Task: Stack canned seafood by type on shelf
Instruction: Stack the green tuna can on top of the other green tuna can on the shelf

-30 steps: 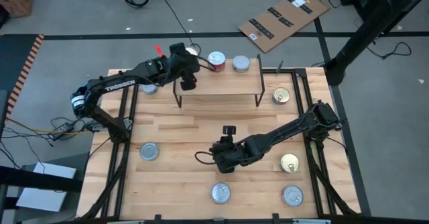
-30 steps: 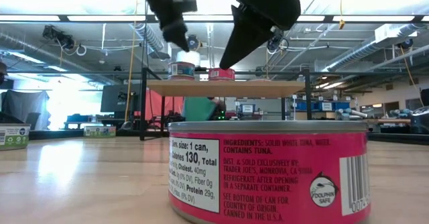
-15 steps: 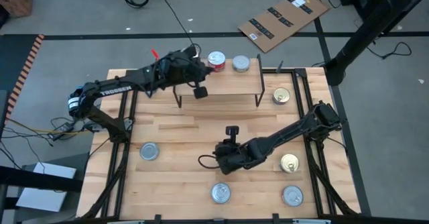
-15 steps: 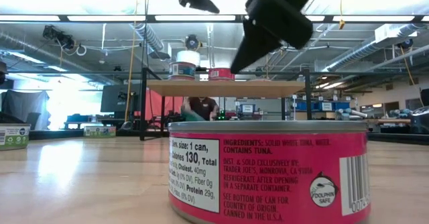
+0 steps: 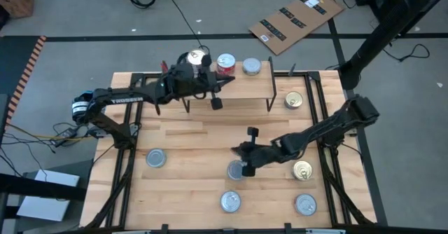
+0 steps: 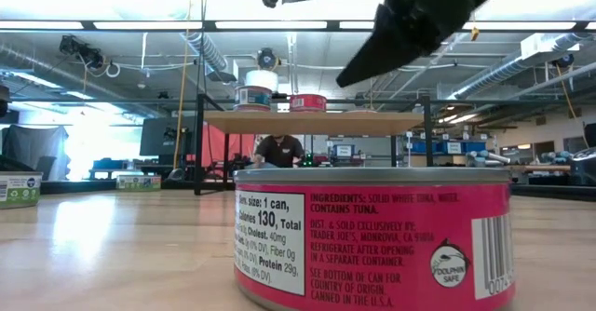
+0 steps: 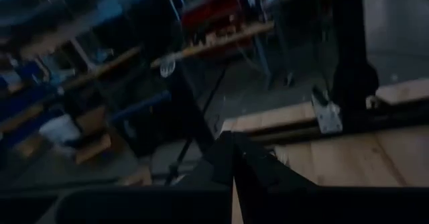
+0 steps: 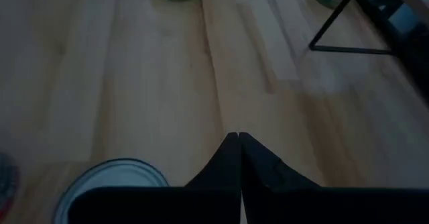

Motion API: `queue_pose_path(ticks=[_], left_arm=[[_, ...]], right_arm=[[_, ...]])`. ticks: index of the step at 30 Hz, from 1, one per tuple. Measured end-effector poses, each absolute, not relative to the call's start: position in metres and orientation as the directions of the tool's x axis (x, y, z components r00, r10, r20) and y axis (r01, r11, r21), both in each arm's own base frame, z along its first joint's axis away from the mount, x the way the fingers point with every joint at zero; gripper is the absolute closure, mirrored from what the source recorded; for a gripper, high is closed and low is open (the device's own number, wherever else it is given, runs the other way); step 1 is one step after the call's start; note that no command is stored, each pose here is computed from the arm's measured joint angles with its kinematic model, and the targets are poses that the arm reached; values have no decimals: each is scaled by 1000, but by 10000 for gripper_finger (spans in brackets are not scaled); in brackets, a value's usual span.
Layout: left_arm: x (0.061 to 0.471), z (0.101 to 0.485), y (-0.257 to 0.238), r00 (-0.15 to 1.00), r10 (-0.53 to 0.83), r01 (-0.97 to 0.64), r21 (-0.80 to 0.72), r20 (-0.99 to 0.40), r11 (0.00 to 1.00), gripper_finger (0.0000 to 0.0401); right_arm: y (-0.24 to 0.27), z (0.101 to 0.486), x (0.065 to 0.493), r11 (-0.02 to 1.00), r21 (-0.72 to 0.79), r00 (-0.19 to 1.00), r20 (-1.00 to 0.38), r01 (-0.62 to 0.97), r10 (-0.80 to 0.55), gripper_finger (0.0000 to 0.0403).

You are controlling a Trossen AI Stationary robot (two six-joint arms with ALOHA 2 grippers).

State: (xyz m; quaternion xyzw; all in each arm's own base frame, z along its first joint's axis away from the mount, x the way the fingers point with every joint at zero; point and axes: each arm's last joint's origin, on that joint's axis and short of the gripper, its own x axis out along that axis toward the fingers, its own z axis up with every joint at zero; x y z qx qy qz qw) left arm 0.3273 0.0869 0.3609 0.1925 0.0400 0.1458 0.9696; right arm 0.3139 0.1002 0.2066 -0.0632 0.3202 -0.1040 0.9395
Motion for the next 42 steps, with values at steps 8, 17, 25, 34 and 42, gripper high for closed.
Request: queue_pose_path(ticks=[8,17,25,34,42], left_arm=[[321,307,63,978,201,-210,379,65,901,392],[309,268,21,994,78,-103,377,79,921,392],[302,272,-5,998,42,-53,380,38,923,393],[263,276,-40,967,-87,164,322,-240,932,398],[212,262,-62,790,-167,236,40,-590,971,399]], right_arm=[[91,187,285,984,-77,827,-534,159,-175,394],[91,175,283,984,33,818,-562,175,-127,380],[89,175,284,990,28,813,-574,140,-99,384],[86,175,284,988,27,810,-576,151,-108,395],[79,175,287,987,7,810,-573,159,-126,391]])
